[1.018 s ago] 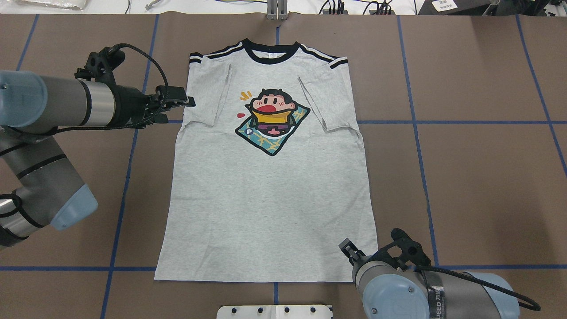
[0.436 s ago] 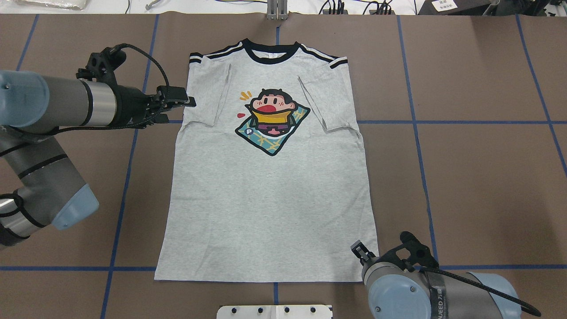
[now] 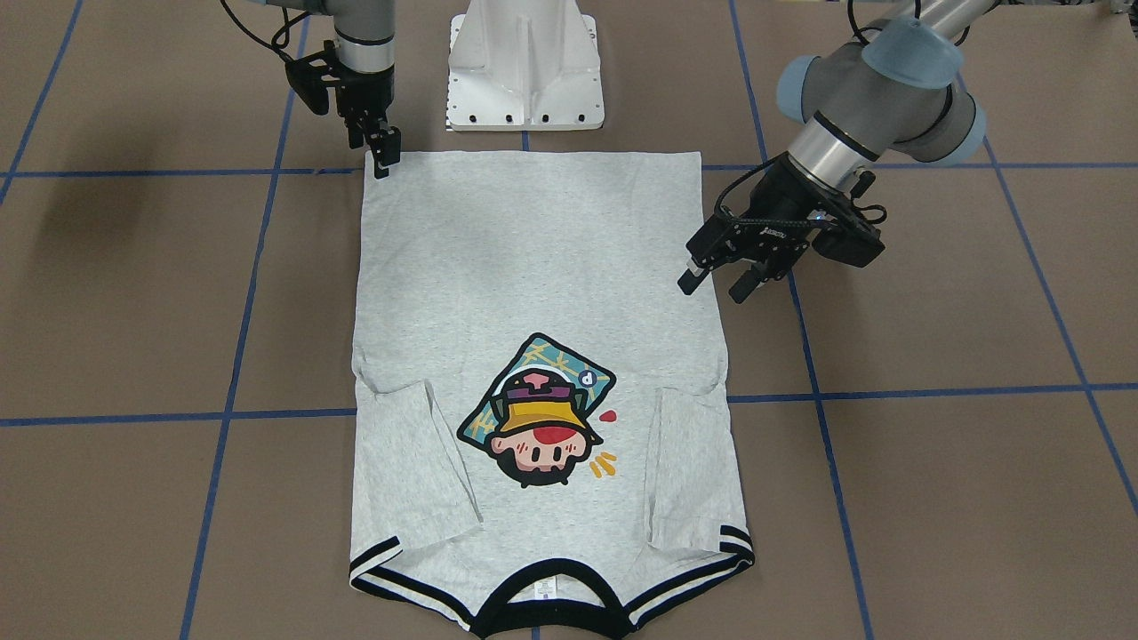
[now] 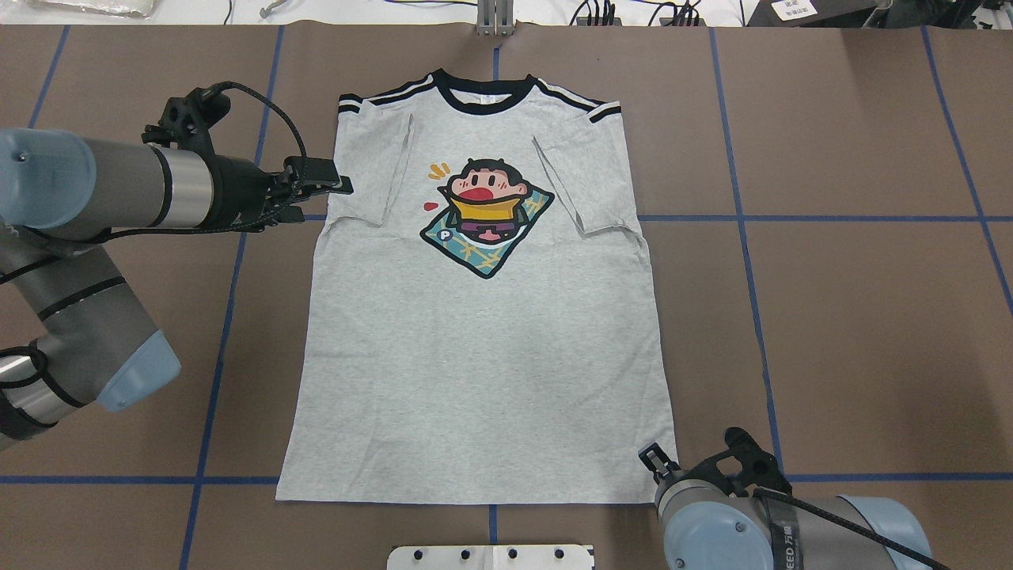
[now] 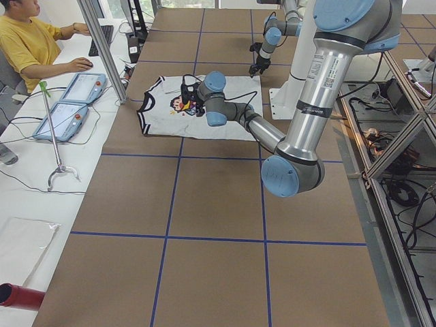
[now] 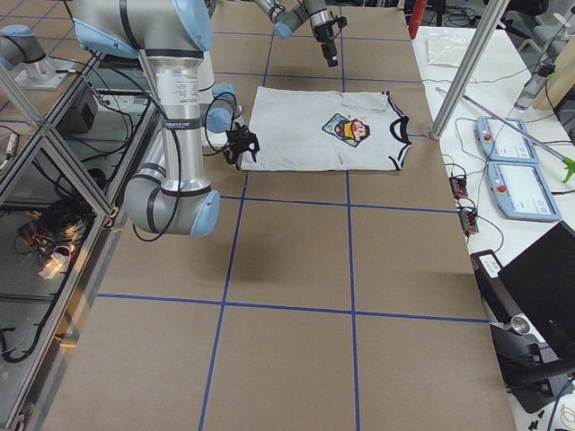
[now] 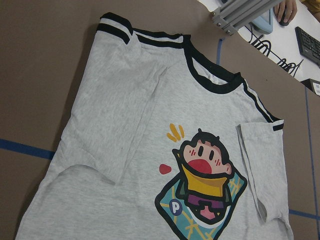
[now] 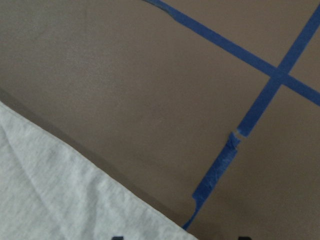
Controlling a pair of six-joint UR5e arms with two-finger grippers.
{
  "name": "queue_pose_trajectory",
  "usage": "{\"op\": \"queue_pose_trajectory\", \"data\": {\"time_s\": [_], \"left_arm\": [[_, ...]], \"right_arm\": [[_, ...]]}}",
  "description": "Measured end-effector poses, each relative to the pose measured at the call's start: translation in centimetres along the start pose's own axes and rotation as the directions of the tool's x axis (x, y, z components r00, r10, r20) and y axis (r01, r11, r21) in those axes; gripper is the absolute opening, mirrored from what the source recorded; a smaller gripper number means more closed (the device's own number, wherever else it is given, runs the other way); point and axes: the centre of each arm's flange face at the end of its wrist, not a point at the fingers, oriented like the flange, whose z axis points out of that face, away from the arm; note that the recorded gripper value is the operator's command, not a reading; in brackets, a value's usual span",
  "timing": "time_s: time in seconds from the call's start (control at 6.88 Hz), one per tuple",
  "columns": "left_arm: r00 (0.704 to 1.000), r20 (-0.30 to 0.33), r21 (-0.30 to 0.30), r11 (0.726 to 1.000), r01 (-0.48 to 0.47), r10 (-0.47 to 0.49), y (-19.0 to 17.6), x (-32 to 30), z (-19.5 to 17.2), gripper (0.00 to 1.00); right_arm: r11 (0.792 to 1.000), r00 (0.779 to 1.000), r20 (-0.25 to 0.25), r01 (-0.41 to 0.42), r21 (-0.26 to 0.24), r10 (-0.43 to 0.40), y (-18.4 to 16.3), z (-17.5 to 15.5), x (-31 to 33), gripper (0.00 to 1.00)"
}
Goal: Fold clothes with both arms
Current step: 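Move the left gripper down to the other hem corner nearest the robot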
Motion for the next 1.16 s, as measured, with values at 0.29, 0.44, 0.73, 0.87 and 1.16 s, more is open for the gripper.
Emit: {"op": "queue_pose_trajectory", "data": {"time_s": [0.29,0.44,0.73,0.87,1.16], "left_arm": [[1.000,0.004,0.001,1.000,0.000,0.000,0.0,-0.2,0.1,0.99],[1.000,0.006,0.002,1.000,0.001,-0.001,0.0,-0.3,0.1,0.99],[1.000,0.011,0.004,1.000,-0.001,0.001,0.0,-0.6,0.1,0.99],[1.000,0.014,0.008,1.000,-0.011,0.011,-0.1,-0.8,0.1,0.99],[1.000,0.011,0.015,0.999,-0.029,0.028,-0.2,-0.7,-0.2,0.99]], "right_arm": [[1.000,1.000,-0.007,0.006,-0.010,-0.006,0.8,-0.1,0.7,0.12],[1.000,1.000,-0.007,0.006,-0.011,-0.006,0.9,-0.1,0.8,0.00],[1.000,1.000,-0.003,0.004,-0.018,-0.004,0.8,-0.5,0.6,0.00],[1.000,1.000,0.001,0.004,-0.023,-0.004,0.8,-0.8,0.5,0.00],[0.999,1.000,0.023,-0.004,-0.053,0.005,0.7,-2.6,0.0,0.00]]}}
